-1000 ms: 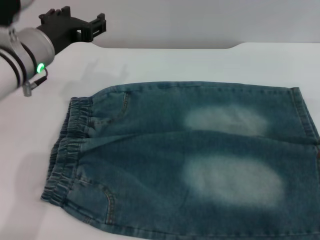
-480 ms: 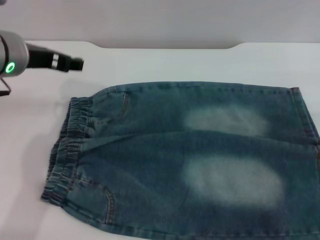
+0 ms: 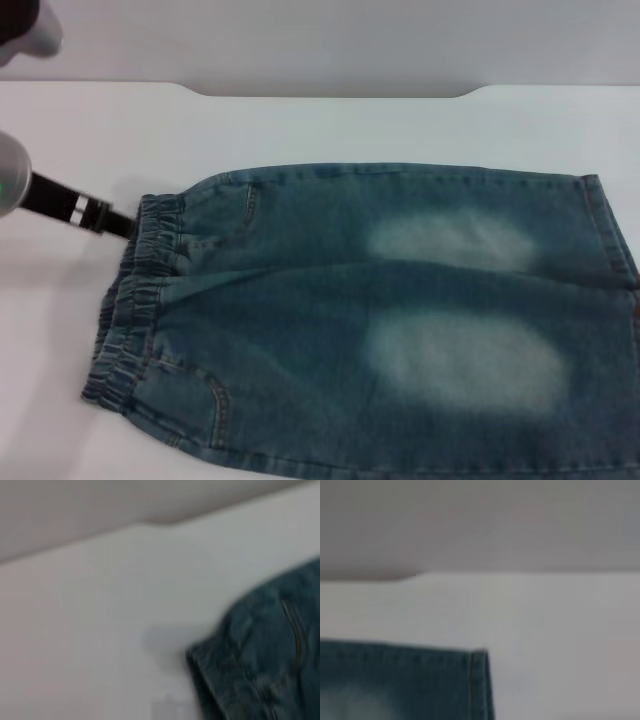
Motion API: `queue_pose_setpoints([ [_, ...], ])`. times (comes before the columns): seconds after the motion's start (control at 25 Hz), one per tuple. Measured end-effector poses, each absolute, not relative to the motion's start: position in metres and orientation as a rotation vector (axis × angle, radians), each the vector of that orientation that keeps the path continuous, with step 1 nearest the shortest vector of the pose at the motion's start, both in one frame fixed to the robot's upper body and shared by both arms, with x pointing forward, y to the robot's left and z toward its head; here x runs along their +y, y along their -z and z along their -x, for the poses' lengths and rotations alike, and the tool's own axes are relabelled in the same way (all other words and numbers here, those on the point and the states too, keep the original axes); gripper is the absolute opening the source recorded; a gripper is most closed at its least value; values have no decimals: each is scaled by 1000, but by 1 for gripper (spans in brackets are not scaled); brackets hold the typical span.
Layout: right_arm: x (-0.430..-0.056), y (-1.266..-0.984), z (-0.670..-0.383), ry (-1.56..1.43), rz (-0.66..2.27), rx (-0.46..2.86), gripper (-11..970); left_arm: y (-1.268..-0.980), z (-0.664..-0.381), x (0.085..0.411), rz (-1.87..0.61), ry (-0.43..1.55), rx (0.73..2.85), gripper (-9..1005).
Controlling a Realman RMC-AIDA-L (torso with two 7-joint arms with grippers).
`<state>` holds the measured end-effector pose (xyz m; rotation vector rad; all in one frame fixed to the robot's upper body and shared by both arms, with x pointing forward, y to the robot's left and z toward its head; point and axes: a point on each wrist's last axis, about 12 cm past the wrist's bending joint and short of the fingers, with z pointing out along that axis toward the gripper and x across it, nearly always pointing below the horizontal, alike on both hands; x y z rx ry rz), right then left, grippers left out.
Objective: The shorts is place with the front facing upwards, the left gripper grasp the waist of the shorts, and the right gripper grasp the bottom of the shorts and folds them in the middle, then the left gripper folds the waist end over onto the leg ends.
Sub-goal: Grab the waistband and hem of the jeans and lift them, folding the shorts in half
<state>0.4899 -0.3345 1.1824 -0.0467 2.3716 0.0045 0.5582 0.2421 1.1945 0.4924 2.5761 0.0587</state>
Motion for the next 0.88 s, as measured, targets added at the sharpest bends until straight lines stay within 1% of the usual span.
queue_pose_setpoints([
  [0.16, -334, -1175, -482, -31, 31, 2440, 722, -1194, -553, 238, -516, -67, 2637, 832],
  [0.2, -334, -1175, -480, -31, 26, 2447, 721, -1193, -547, 232, -544, -73, 2698, 832],
  [0.48, -339, -1169, -472, -28, -9, 2479, 720, -1185, -534, 218, -577, -93, 2813, 832],
  [0.68, -338, -1160, -475, -35, -11, 2488, 719, -1178, -528, 212, -591, -112, 2883, 832],
  [0.88, -336, -1156, -477, -25, 17, 2495, 719, -1162, -526, 210, -590, -97, 2954, 832],
])
